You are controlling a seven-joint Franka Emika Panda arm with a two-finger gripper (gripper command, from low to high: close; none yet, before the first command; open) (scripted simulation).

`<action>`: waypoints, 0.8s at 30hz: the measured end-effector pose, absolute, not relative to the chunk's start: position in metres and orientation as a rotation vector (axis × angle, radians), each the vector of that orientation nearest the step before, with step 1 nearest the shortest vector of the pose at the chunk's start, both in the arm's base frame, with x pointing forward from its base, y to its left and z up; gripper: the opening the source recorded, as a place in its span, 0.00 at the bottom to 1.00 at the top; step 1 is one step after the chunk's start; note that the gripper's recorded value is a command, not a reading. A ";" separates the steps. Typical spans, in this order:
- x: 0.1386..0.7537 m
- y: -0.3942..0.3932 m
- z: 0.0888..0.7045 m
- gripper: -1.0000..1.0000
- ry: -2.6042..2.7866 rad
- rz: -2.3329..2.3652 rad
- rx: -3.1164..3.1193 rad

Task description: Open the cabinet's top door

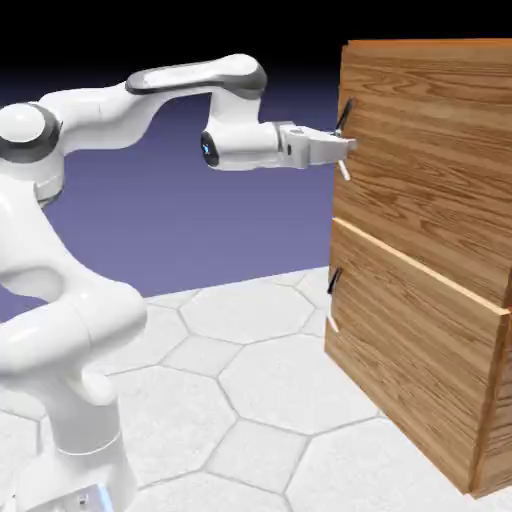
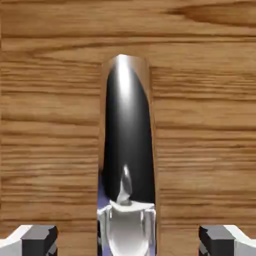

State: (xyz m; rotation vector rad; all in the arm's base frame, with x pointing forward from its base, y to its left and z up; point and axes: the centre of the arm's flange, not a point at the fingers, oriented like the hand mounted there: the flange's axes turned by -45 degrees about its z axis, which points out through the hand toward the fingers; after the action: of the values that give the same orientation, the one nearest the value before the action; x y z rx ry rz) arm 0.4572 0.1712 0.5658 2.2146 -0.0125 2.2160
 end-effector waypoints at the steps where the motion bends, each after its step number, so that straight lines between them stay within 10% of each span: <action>1: 0.452 0.169 0.566 0.00 0.003 2.223 2.221; 24: 0.341 0.115 0.566 0.00 0.319 2.346 2.344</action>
State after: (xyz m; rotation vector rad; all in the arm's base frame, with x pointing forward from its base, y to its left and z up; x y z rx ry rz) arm 0.3412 0.1147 0.5658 2.3444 0.3190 2.3463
